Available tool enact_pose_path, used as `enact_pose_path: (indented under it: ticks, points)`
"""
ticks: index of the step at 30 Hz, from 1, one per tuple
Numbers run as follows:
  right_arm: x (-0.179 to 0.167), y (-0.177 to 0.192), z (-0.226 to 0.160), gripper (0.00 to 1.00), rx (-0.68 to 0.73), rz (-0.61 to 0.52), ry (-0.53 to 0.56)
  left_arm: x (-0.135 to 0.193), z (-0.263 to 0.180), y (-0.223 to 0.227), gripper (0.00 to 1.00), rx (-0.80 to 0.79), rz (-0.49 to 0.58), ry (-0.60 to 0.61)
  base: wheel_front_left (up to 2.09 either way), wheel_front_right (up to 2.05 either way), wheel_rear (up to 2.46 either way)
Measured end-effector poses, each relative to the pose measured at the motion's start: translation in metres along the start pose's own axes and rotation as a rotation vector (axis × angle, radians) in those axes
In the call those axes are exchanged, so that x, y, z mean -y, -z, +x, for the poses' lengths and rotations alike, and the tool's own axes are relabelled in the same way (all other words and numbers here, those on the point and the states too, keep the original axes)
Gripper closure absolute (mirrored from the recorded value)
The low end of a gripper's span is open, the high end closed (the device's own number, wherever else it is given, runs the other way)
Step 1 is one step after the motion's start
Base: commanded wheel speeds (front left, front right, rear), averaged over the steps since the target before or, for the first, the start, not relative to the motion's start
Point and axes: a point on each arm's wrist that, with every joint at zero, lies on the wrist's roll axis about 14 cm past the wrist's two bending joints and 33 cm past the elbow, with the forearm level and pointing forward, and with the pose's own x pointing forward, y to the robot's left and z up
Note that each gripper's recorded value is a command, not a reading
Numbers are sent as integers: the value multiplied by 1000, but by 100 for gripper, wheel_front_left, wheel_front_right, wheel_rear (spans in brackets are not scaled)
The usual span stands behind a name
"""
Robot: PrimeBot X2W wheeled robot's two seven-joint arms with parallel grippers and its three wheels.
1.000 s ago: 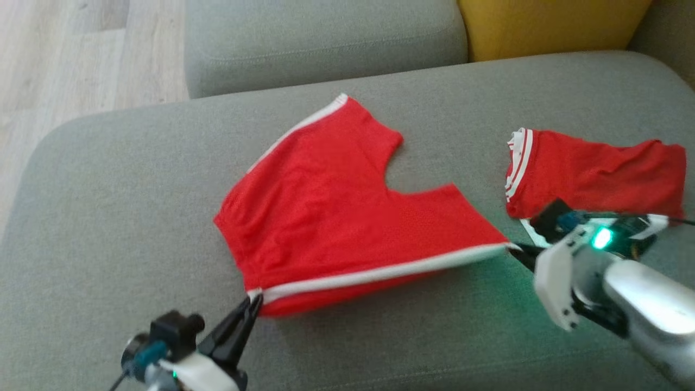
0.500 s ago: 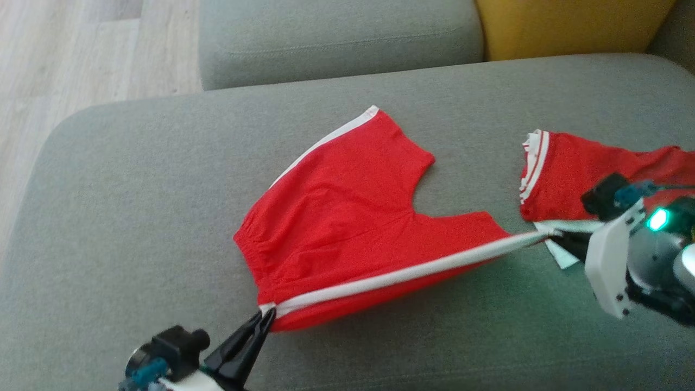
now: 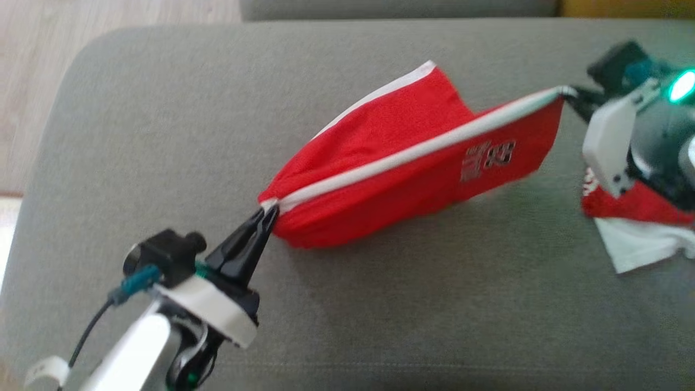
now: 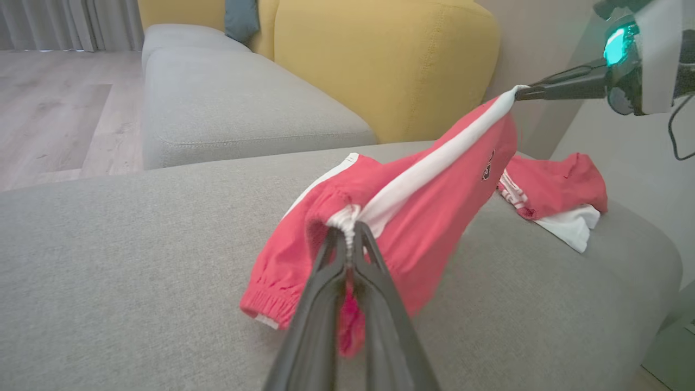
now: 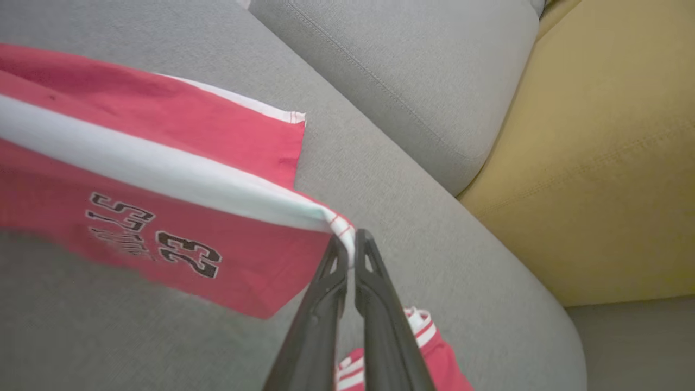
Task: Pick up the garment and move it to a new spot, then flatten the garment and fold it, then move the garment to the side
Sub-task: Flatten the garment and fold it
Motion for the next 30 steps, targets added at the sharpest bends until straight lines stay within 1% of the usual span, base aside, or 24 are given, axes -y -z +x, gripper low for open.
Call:
enact_pose_path:
  ticks: [5, 6, 7, 8, 11, 19, 21, 26, 27, 28, 29, 30]
  points:
    - [6, -18, 41, 100, -5, -78, 3, -10, 14, 5, 100, -7, -6, -10, 0, 0, 0]
    - [5, -24, 58, 100, -5, -117, -4, -16, 18, 10, 100, -24, 1, -18, 0, 0, 0]
    - [3, -25, 66, 100, -9, -140, -10, -20, 19, 11, 100, -26, -1, -29, 0, 0, 0]
    - [3, -25, 66, 100, -9, -140, -10, -20, 19, 11, 100, -26, -1, -29, 0, 0, 0]
    - [-2, -27, 89, 100, -16, -165, -29, -28, 26, 16, 100, -35, 1, -45, 0, 0, 0]
    - [-11, -50, 141, 100, 23, -188, -57, -55, 40, 37, 100, -94, -1, -99, 0, 0, 0]
    - [-15, -49, 152, 100, 20, -188, -66, -61, 42, 41, 100, -105, -10, -115, 0, 0, 0]
    - [-34, -38, 171, 100, 2, -246, -104, -67, 47, 53, 100, -138, -18, -130, 0, 0, 0]
    - [-36, -38, 173, 62, 10, -242, -108, -69, 47, 56, 100, -145, -21, -134, 0, 0, 0]
    - [-37, -38, 175, 0, 20, -237, -111, -70, 48, 58, 100, -153, -21, -136, 0, 0, 0]
    - [-38, -39, 177, 0, 29, -231, -111, -72, 48, 60, 69, -157, -20, -139, 0, 0, 0]
    - [-37, -40, 179, 0, 39, -229, -110, -73, 49, 61, 17, -160, -20, -141, 0, 0, 0]
